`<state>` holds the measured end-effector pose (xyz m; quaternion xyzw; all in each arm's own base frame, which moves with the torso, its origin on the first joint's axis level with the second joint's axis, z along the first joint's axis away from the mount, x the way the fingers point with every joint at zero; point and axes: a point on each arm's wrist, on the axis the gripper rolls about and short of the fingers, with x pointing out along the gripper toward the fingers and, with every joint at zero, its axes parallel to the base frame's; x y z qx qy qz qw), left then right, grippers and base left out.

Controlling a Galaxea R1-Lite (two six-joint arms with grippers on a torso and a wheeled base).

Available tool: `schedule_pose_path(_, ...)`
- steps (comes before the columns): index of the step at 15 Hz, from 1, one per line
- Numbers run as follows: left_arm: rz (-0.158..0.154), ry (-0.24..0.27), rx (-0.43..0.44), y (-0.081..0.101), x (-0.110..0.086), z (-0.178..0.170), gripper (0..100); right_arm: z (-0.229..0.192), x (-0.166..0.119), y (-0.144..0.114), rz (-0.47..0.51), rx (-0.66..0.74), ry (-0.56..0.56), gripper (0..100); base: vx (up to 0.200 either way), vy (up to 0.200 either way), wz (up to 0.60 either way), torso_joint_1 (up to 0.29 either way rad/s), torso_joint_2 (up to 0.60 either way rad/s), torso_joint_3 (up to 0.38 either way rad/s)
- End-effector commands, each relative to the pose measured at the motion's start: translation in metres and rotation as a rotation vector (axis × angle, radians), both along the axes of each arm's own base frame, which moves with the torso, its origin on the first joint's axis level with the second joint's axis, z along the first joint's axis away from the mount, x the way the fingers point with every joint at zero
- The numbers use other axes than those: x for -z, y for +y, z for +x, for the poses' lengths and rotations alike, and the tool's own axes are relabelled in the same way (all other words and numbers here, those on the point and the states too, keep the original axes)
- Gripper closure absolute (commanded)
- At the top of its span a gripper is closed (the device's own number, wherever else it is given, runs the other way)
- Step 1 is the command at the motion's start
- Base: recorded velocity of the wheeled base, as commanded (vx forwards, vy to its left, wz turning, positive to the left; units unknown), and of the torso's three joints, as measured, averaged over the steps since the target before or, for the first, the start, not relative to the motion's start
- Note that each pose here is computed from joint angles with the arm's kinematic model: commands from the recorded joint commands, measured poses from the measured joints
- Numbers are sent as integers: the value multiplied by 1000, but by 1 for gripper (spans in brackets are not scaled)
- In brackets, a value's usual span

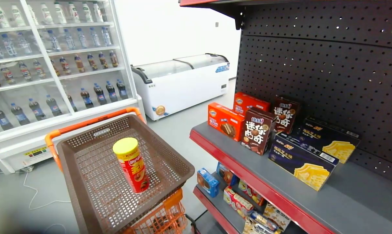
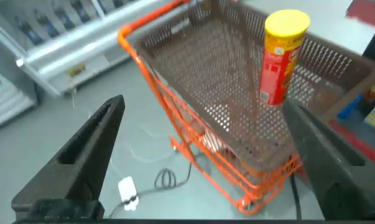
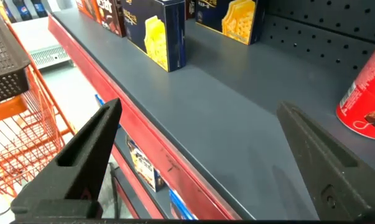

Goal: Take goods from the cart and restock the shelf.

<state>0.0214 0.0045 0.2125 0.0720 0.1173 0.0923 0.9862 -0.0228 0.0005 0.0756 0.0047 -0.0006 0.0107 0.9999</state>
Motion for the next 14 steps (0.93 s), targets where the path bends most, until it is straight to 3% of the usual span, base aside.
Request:
schedule_pose_path(1,-88,243,-22,0,-4,99,0,0,0,0,0,0,0,0,0,0,0,0,0,0)
schedule_pose_path(2,-127,238,-18,0,-2,114,0,0,0,0,0,0,0,0,0,0,0,0,0,0)
schedule_pose_path(3,-215,254,66,6,9,150,0,0,0,0,0,0,0,0,0,0,0,0,0,0)
schedule_pose_path(4,-236,231,124,14,16,166,0,0,0,0,0,0,0,0,0,0,0,0,0,0)
schedule_pose_path(6,-240,257,257,18,45,194,0,0,0,0,0,0,0,0,0,0,0,0,0,0)
schedule_pose_path(8,-229,258,333,16,73,206,0,0,0,0,0,0,0,0,0,0,0,0,0,0)
schedule_pose_path(11,-162,310,384,9,105,210,0,0,0,0,0,0,0,0,0,0,0,0,0,0)
schedule_pose_path(14,-144,297,425,2,125,227,0,0,0,0,0,0,0,0,0,0,0,0,0,0)
